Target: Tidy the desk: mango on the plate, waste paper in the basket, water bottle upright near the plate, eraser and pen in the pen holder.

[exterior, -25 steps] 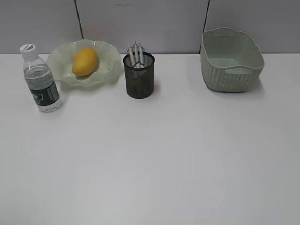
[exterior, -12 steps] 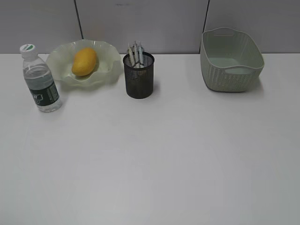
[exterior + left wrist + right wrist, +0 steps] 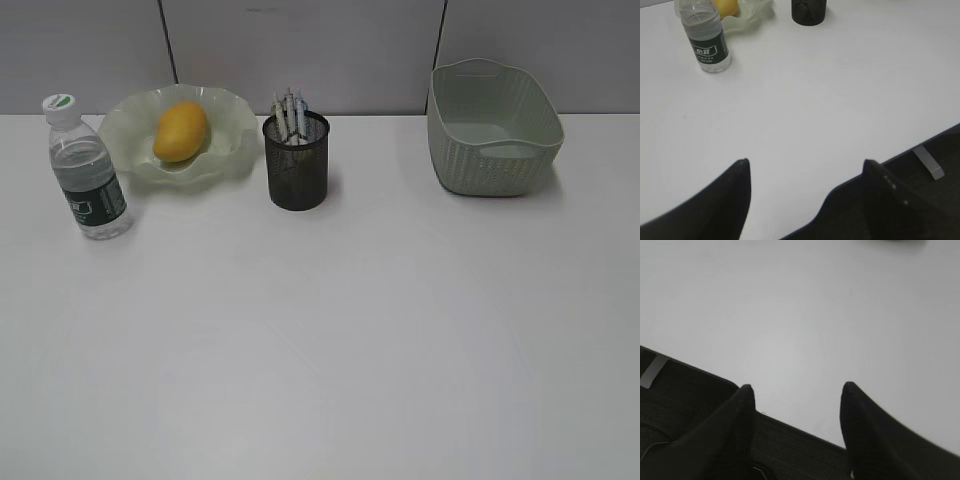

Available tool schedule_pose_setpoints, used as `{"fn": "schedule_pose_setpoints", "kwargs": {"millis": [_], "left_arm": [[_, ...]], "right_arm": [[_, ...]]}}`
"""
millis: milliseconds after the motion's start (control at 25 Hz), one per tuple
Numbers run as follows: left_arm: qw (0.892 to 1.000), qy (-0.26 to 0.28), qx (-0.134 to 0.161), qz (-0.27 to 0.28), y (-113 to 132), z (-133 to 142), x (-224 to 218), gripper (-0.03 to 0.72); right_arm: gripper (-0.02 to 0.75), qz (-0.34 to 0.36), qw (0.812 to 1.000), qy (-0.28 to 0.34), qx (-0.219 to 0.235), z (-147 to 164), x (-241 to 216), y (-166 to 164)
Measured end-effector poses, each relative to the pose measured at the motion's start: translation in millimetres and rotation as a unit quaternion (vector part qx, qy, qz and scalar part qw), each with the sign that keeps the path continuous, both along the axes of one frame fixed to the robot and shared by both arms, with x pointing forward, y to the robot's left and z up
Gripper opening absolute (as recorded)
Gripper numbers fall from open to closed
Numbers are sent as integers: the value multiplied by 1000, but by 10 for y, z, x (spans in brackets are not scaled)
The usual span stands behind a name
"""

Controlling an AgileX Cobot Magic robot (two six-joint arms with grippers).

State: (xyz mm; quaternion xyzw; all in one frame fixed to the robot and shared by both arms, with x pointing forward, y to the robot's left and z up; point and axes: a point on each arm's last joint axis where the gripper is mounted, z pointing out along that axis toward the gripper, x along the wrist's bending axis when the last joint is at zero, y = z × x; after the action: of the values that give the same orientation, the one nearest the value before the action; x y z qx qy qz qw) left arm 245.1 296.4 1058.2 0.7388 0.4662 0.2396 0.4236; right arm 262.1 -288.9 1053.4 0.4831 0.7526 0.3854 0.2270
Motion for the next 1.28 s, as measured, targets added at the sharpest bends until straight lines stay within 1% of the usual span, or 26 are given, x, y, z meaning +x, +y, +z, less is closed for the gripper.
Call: {"fn": "schedule_pose_setpoints", "kwargs": {"millis": [280,520,600,760,920,1040,1120,1280], "left_arm": [[1000,0,0,1,0,1,1,519],[1000,-1,0,26,4,2,3,503],[999,-1,0,43,6,2,4,501],[995,-3,-1,95,15,2,2,501],[988,-9,-3,154,26,3,-18,501],[982,-30,-8,187,36,3,-85,496],[978,-47,-12,204,38,2,-142,488],[974,-51,-12,220,36,-1,-153,479]], "right_arm": [[438,1,1000,0,-1,0,0,1],[438,-3,1000,-10,5,4,-28,-16],[438,-20,1000,-12,6,3,-34,-28],[438,-80,996,-31,14,11,-85,-73],[437,-143,988,-60,23,18,-175,-113],[437,-186,979,-78,26,18,-233,-125],[436,-203,975,-88,28,18,-265,-128],[436,-212,972,-96,30,15,-290,-128]]}}
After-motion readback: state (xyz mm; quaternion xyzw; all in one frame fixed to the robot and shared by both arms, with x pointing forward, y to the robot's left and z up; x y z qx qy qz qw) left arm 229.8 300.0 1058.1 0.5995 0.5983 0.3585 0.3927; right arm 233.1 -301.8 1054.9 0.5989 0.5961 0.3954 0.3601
